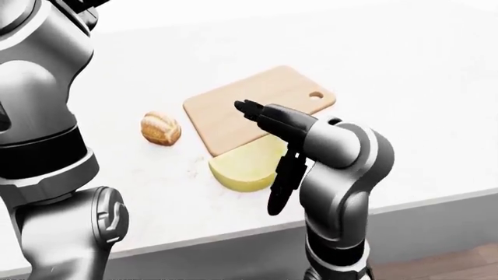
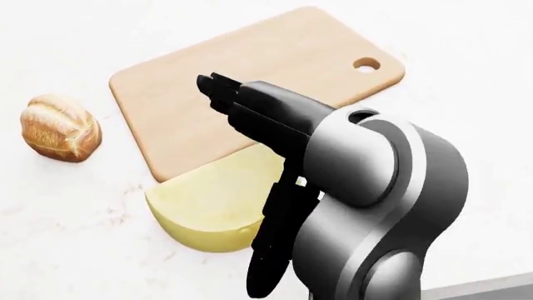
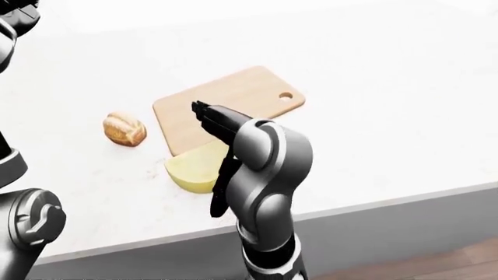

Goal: Place the bread and cheese on the cutting board.

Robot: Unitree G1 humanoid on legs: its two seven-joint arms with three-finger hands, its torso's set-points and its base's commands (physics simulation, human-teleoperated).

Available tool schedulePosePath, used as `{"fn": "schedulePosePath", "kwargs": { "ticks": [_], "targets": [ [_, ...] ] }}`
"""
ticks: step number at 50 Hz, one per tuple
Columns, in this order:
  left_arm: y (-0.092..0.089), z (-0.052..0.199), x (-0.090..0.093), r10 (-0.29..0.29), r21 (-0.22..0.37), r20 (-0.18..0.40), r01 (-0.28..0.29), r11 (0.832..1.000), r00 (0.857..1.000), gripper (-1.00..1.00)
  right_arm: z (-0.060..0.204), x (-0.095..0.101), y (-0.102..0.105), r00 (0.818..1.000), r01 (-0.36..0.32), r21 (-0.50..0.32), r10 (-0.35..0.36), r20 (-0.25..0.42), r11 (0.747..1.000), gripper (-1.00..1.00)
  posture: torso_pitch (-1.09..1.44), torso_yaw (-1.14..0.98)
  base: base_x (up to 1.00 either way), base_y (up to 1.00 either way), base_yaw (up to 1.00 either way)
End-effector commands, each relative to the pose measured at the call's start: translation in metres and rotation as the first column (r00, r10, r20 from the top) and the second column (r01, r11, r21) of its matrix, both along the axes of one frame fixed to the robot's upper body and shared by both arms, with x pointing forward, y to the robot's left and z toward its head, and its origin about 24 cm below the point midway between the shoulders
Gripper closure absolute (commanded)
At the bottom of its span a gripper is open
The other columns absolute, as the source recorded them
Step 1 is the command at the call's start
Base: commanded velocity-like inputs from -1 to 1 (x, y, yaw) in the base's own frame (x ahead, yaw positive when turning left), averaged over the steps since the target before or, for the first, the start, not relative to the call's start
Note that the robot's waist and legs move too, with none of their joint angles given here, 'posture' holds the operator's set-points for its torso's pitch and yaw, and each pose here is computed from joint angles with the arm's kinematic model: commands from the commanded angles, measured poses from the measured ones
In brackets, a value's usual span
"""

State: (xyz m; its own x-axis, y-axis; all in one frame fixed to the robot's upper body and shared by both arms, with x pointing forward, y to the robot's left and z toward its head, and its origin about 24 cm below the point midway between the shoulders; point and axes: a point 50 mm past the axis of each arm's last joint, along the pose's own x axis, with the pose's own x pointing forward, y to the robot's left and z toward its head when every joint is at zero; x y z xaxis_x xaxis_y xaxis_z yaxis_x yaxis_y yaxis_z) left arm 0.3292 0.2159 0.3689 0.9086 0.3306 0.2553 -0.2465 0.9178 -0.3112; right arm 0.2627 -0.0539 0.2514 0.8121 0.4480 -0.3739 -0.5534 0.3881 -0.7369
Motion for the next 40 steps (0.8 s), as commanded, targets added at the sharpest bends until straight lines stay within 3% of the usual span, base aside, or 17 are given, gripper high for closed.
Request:
{"fn": "schedulePosePath", "kwargs": {
  "ticks": [1,15,21,32,36,40],
  "targets": [
    [0.001,0.018,-0.01,0.004,-0.002,0.09,-0.003,1.0,0.996,-1.0,0.011,-0.004,0.003,0.997,-0.016,0.009,0.016,0.079,1.0,-1.0,0.0,0.0,0.0,0.0,0.0],
    [0.0,0.019,-0.011,0.002,-0.001,0.091,-0.002,1.0,0.996,-1.0,0.009,-0.001,0.006,0.996,-0.021,0.01,0.02,0.086,1.0,-0.98,0.0,0.0,0.0,0.0,0.0],
    [0.001,0.018,-0.01,0.002,-0.003,0.091,-0.002,1.0,0.996,-1.0,0.009,-0.001,0.006,0.996,-0.023,0.004,0.023,0.086,1.0,-0.67,0.0,0.0,0.0,0.0,0.0],
    [0.0,0.019,-0.011,-0.001,-0.005,0.091,0.002,1.0,0.996,-1.0,0.003,-0.002,0.008,0.997,-0.032,0.003,0.031,0.075,0.999,-0.67,0.0,0.0,0.0,0.0,0.0],
    [0.0,0.019,-0.011,-0.003,-0.005,0.092,0.004,1.0,0.996,-1.0,-0.002,0.0,0.012,0.997,-0.043,-0.031,0.045,0.066,0.999,-0.65,0.0,0.0,0.0,0.0,0.0],
    [0.001,0.019,-0.011,-0.002,-0.007,0.091,0.003,1.0,0.996,-1.0,-0.002,0.0,0.012,0.997,-0.045,-0.036,0.047,0.066,0.998,-0.5,0.0,0.0,0.0,0.0,0.0]
  ]
}}
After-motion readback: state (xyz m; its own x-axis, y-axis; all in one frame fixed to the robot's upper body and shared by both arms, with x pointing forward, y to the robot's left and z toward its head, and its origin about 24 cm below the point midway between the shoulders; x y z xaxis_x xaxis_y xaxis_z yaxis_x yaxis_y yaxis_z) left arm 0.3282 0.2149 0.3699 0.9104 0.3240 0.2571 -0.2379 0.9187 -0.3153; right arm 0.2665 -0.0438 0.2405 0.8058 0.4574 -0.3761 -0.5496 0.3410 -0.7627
